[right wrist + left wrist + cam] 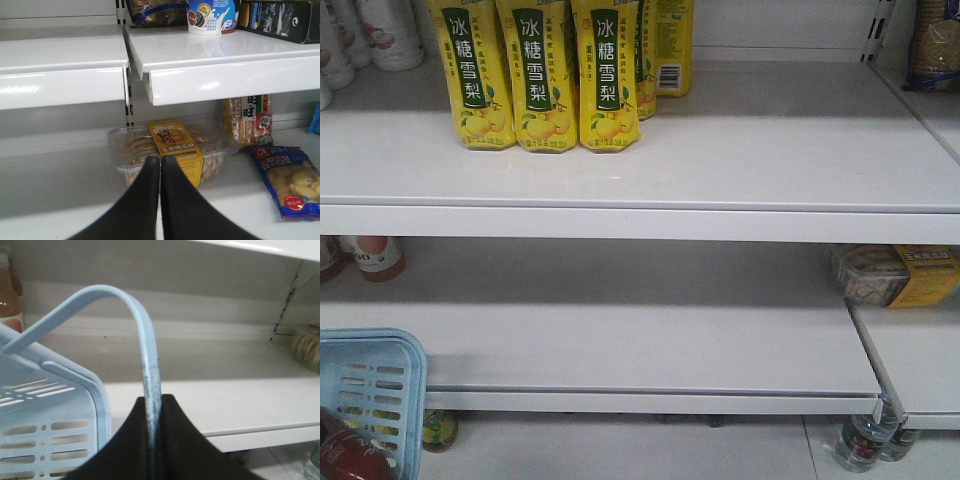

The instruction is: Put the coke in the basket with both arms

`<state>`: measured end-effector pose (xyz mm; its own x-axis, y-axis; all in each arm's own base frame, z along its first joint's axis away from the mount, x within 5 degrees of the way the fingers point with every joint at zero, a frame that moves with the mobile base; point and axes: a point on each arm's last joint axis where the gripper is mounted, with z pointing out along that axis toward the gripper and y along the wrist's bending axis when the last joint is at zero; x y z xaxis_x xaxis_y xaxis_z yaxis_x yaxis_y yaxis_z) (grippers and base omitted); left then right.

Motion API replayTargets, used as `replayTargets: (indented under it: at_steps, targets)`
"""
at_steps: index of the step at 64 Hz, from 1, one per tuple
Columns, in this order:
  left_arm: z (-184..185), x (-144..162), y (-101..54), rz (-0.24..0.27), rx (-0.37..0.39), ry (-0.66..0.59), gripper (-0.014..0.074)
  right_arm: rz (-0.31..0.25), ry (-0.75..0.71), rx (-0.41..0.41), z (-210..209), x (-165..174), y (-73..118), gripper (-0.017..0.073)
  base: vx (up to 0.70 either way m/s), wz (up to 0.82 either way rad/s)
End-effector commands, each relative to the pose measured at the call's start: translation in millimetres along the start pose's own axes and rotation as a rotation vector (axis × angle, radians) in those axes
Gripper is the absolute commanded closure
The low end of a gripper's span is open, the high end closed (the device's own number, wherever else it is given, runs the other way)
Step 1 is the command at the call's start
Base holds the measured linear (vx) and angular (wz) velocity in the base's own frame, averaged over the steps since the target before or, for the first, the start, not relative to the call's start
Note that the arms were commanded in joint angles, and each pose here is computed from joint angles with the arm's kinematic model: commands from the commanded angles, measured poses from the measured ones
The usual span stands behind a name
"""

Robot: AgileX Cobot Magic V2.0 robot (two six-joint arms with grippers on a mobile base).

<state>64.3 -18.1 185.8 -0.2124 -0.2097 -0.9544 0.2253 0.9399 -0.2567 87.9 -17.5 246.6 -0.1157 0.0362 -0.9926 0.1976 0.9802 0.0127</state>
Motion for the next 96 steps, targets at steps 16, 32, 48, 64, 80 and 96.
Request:
replayTargets:
  at_steps: [16,32,48,64,80,96]
  targets:
    - [-4,-27,-1.7,0.073,-0.037,-0.228,0.0599,-0.011,-0.066,0.041,-1,-13,-3.6,0.0569,0.0,0.0]
    - [-5,-28,2.6,0.112,-0.107,-0.246,0.0599,-0.011,-0.066,0.041,-1,-13,-3.6,0.0569,0.0,0.0]
    - [-12,-30,5.4,0.116,-0.166,-0.304,0.0599,-0.011,-0.066,0.041,-1,-13,-3.6,0.0569,0.0,0.0]
    - [-12,-30,6.8,0.179,-0.196,-0.302,0.0599,-0.011,-0.066,0.041,-1,-13,-3.6,0.0569,0.0,0.0]
    - [-13,-30,7.9,0.203,-0.218,-0.303,0.0599,-0.011,-0.066,0.041,-1,-13,-3.6,0.0569,0.0,0.0]
    - [-20,-29,8.3,0.211,-0.249,-0.336,0.0599,-0.011,-0.066,0.041,-1,-13,-3.6,0.0569,0.0,0.0]
